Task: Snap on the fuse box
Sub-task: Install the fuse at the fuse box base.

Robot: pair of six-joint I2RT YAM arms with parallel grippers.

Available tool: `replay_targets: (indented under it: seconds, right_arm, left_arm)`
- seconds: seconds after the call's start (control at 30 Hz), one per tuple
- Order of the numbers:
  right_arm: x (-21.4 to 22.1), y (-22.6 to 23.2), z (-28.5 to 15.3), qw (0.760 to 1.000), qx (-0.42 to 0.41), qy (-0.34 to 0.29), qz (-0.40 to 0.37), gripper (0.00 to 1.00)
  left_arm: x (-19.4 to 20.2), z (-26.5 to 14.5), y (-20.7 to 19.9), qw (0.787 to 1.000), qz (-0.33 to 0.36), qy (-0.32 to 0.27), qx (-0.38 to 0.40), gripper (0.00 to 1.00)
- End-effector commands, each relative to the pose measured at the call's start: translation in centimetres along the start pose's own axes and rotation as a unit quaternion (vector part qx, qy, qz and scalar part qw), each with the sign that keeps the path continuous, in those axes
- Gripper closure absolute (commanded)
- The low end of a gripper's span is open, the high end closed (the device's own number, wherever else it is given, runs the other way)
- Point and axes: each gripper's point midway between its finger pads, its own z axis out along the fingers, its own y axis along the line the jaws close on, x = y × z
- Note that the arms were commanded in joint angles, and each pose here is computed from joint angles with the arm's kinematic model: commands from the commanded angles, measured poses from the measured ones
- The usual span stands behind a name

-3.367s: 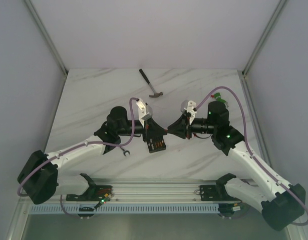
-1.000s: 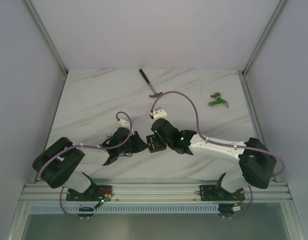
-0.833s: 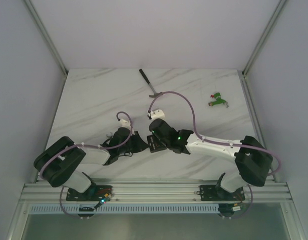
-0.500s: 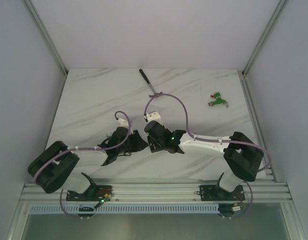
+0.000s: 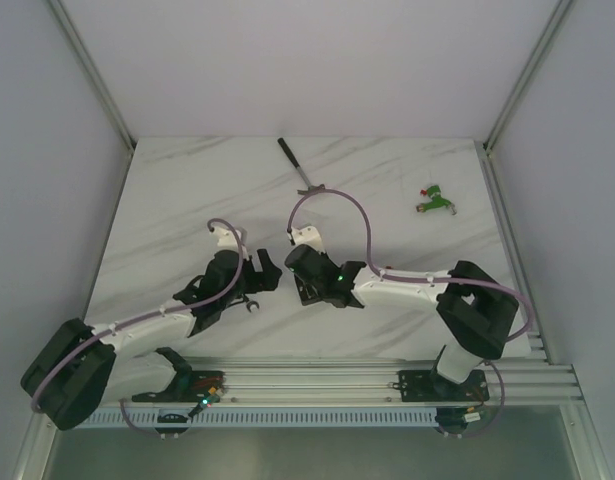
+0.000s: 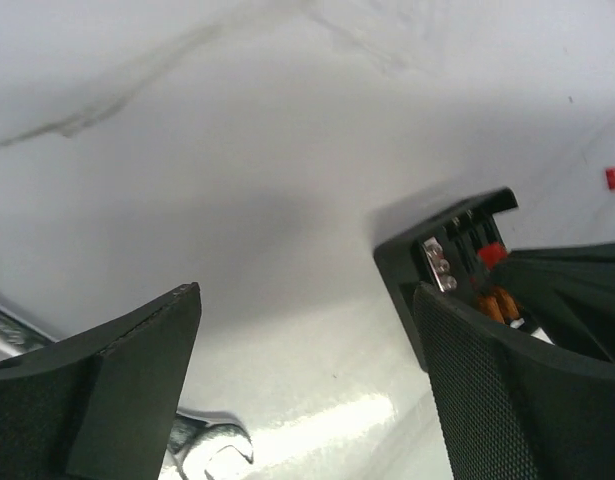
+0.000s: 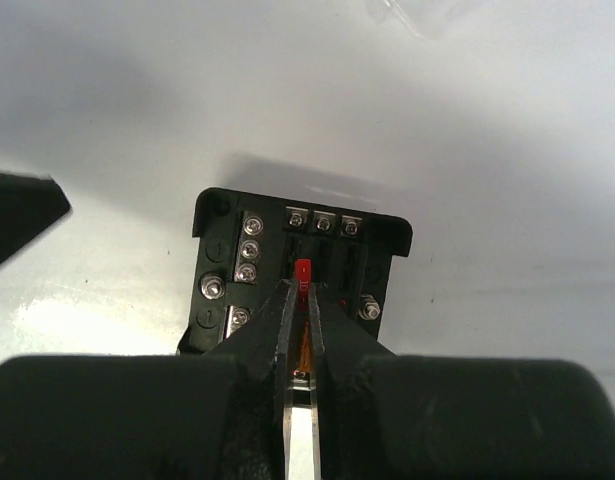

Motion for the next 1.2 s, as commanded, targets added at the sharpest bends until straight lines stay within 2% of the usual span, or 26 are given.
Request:
replay_targets:
  seconds: [0.0, 0.23, 1.17]
  right_arm:
    - [-1.8, 0.5, 0.3, 0.999, 0.015, -0.029, 0.028, 1.0]
    - [-1.9, 0.8, 0.6, 0.998, 0.023, -0.036, 0.036, 1.0]
    - [0.1, 0.6, 1.5, 0.997, 0.041, -0.018, 0.06, 0.98]
  left_arm:
    - [-2.2, -0.6, 2.8, 0.996, 0.039, -0.044, -0.065, 0.0]
    - [-3.0, -0.9, 5.0, 0.991, 0.045, -0.065, -0.108, 0.0]
    - [-2.7, -0.8, 5.0, 0.992, 0.038, -0.061, -0.102, 0.0]
